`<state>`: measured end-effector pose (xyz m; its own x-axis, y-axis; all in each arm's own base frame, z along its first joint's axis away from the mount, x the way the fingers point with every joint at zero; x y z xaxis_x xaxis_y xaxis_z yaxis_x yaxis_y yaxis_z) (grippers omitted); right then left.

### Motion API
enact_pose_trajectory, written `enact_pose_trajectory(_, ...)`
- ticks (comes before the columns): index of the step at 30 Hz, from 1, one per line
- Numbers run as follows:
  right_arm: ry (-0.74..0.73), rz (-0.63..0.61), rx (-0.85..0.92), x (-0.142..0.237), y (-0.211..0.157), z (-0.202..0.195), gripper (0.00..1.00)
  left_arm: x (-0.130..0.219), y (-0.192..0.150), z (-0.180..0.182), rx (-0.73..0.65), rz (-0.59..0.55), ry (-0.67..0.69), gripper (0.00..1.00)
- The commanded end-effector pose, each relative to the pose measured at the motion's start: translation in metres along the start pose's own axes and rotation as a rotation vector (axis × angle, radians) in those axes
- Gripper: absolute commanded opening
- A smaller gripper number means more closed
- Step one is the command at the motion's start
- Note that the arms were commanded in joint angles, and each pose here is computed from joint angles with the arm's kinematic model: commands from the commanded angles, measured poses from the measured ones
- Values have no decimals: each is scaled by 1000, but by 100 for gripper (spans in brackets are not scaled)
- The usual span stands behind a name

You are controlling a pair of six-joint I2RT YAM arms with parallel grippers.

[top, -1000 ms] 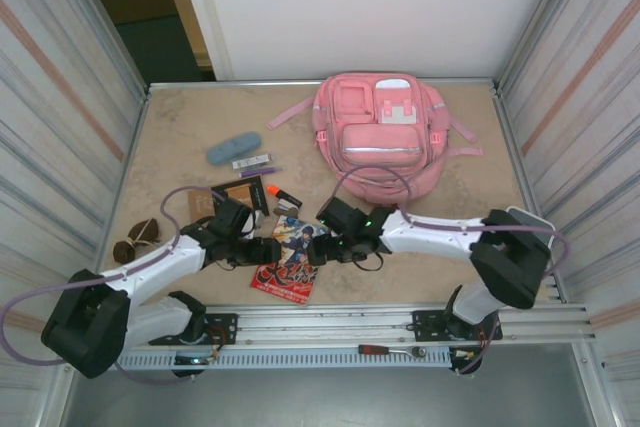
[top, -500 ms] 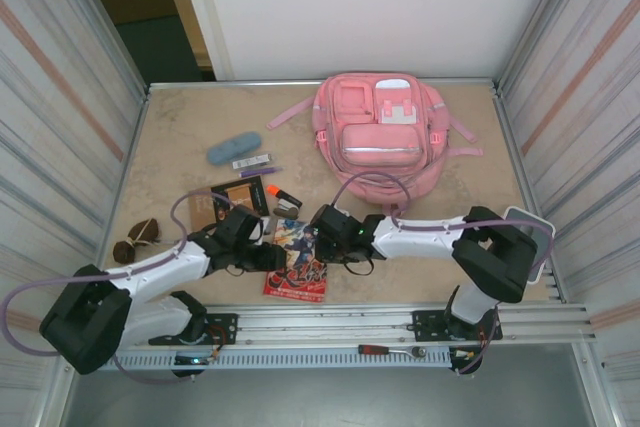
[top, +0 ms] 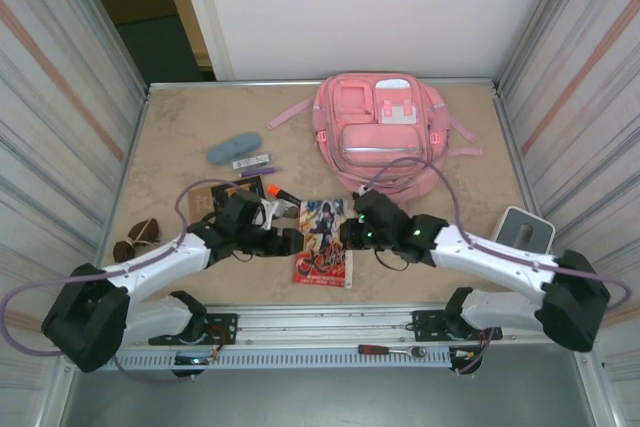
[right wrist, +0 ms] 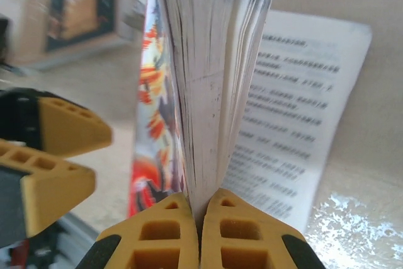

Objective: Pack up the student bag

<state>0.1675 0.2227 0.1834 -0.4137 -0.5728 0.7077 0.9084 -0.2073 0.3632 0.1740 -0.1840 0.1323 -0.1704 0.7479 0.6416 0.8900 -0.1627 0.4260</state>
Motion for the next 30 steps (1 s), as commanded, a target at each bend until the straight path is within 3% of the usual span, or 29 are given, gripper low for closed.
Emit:
enact_pose_trajectory(1,226,-72,55,41,30,31,0,22,35,-24,-31,-144,-174,79)
enact_pose_trajectory(5,369,-138,59,83,59,52,0,48,69,-37,-35,-259,-317,86)
enact_pose_trajectory(10,484,-149,55,110,86,69,0,61,100,-51,-85,-307,-384,98)
enact_pose_trajectory(16,570,-109,35,112,102,81,0,57,120,-58,-126,-303,-430,98)
enact_pose_trajectory(19,574,-98,18,106,107,77,0,57,126,-66,-162,-314,-467,83)
enact_pose_trajectory(21,559,-98,-3,100,111,70,0,56,129,-71,-182,-316,-489,67)
enact_pose_trajectory(26,473,-86,-80,79,127,41,0,57,137,-71,-177,-334,-493,14)
enact_pose_trajectory(28,417,-74,-96,69,133,27,1,60,142,-69,-175,-349,-484,1)
enact_pose_trajectory(30,301,-75,-73,65,140,12,26,65,147,-65,-173,-366,-470,0)
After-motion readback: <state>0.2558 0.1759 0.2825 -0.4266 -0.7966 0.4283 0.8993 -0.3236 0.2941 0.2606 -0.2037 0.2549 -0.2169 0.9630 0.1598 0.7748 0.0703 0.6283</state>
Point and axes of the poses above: each hand's point on the last joint's axis, 136 mm out from that joint toward the fingers, its own x axis back along the fingers, its own z axis along the line the jaws close on, y = z × x, the point moved 7 cm from there along x, back along the fingers, and after that the axes turned 10 degrees about -x, right-handed, at the moved point
